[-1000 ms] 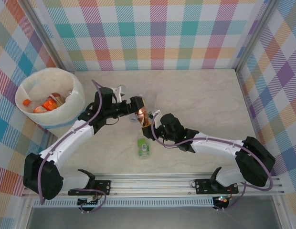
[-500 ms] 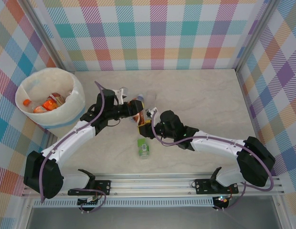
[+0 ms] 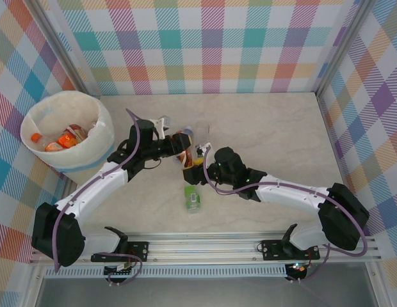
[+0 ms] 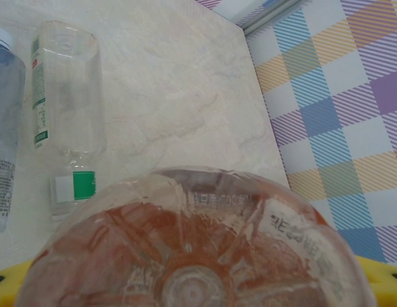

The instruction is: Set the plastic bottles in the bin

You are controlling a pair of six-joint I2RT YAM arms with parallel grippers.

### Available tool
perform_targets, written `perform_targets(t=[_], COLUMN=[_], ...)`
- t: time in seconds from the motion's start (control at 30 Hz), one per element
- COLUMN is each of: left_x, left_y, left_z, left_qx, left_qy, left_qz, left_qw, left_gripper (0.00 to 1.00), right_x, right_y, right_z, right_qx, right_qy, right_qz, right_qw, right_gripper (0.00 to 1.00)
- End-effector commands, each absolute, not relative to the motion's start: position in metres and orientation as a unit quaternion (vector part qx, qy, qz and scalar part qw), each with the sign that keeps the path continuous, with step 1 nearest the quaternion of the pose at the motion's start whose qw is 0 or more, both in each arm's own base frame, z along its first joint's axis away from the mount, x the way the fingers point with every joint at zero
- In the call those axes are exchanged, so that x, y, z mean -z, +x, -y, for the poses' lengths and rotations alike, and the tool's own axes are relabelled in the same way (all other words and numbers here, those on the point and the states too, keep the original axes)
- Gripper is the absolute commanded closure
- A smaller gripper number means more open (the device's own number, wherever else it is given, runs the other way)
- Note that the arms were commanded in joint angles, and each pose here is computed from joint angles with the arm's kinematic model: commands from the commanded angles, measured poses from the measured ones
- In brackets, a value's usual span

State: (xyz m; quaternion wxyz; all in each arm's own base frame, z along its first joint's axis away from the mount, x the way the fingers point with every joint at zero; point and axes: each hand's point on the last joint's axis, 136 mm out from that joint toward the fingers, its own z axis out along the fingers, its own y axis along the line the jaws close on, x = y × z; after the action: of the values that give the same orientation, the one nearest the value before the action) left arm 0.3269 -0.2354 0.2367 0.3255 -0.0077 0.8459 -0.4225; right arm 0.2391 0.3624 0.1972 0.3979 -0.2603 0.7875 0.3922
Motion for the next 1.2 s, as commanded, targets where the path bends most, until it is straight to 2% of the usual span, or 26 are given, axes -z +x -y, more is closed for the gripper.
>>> perform_targets(t=[0.0,0.37,0.6,0.77,1.03,1.17], left_x=[-0.263,-0.303,-0.339,-0.387,-0.461,-0.482], left_y=[0.33,0.334,0.333,0.324,0.303,0.304], left_z=[0.225,0.161,0.104,0.071,0.006,-0.031], left_qx=[0.415,0.304,0.196,0.125,-0.034,-0.14], left_qy=[-0.016,-0.047,-0.096,-0.104,-0.153,-0.19], left_qz=[-0.836,-0.836,-0.827,-0.797,-0.727,-0.692], left_qw=[0.359,0.455,0.519,0.582,0.669,0.683], left_gripper=[0.41,0.38,0.39,0.39,0.39,0.4], right_x=[-0.224,-0.216,-0.203,-0.184,-0.182,-0.183], right_y=[0.246,0.256,0.27,0.279,0.279,0.28], right_z=[-0.362,-0.337,-0.311,-0.29,-0.29,-0.292], right_qx=[-0.395,-0.342,-0.296,-0.236,-0.235,-0.236], right_qy=[-0.242,-0.216,-0.156,-0.117,-0.123,-0.126], right_qz=[-0.774,-0.789,-0.81,-0.839,-0.837,-0.834], right_qw=[0.432,0.462,0.482,0.476,0.478,0.482], right_gripper=[0.29,0.0,0.0,0.0,0.0,0.0])
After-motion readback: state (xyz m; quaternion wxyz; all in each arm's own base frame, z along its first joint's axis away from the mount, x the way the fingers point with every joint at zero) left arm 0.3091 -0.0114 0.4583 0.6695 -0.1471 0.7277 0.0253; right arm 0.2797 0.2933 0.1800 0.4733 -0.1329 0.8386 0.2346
